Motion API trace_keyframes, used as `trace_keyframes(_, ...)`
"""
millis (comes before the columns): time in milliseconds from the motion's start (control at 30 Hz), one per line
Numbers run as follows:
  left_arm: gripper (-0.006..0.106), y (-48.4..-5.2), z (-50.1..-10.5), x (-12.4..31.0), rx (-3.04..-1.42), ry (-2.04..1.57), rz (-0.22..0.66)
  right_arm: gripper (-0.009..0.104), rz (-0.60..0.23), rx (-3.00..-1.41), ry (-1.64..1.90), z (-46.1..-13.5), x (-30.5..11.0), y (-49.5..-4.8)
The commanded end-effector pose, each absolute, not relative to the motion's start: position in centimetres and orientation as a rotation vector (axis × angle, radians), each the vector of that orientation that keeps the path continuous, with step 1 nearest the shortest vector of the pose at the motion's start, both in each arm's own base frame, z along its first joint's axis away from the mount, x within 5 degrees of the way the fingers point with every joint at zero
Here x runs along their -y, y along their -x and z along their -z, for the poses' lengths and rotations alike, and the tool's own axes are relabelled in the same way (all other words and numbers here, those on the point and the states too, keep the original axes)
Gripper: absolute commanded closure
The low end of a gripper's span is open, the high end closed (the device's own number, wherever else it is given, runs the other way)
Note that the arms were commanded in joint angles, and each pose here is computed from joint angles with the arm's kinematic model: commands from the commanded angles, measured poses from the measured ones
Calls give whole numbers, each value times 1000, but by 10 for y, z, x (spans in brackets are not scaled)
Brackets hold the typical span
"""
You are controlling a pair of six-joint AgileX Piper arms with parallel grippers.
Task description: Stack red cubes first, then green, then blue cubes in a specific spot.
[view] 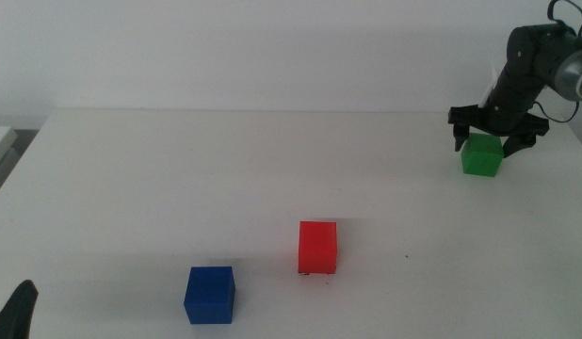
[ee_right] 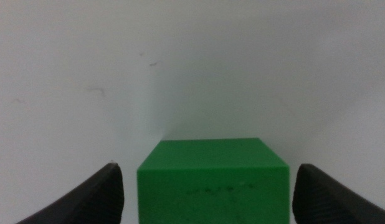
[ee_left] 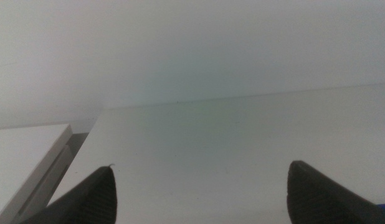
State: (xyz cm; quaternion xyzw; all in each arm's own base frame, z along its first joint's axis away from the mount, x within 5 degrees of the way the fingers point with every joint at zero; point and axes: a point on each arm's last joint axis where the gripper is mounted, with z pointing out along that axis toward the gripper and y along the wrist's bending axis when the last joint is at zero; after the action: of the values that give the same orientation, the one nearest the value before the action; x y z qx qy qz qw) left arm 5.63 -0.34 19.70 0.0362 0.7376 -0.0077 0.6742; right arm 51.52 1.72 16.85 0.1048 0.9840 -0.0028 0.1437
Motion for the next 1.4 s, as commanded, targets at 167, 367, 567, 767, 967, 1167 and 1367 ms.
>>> trace_keyframes(167, 7, -56, -199, 3, -1642, -78, 18, 30, 24, -2849, -315, -161, -15, -516)
trace_keyframes(367, 7, -56, -199, 3, -1642, -78, 18, 86, 51, -2863, -325, -163, -13, -515)
trace_keyframes(567, 7, -56, -199, 3, -1642, -78, 18, 92, 154, -2820, -269, -210, -20, -506)
trace_keyframes(767, 7, -56, -199, 3, -1642, -78, 18, 92, 73, -2731, -126, -267, -83, -483)
trace_keyframes(967, 7, -56, -199, 3, -1642, -78, 18, 92, -33, -2691, -7, -301, -171, -435)
trace_keyframes(1167, 7, -56, -199, 3, -1642, -78, 18, 92, 24, -2701, 46, -300, -236, -371)
trace_keyframes(1367, 7, -56, -199, 3, -1642, -78, 18, 91, 3, -2743, 40, -287, -270, -338)
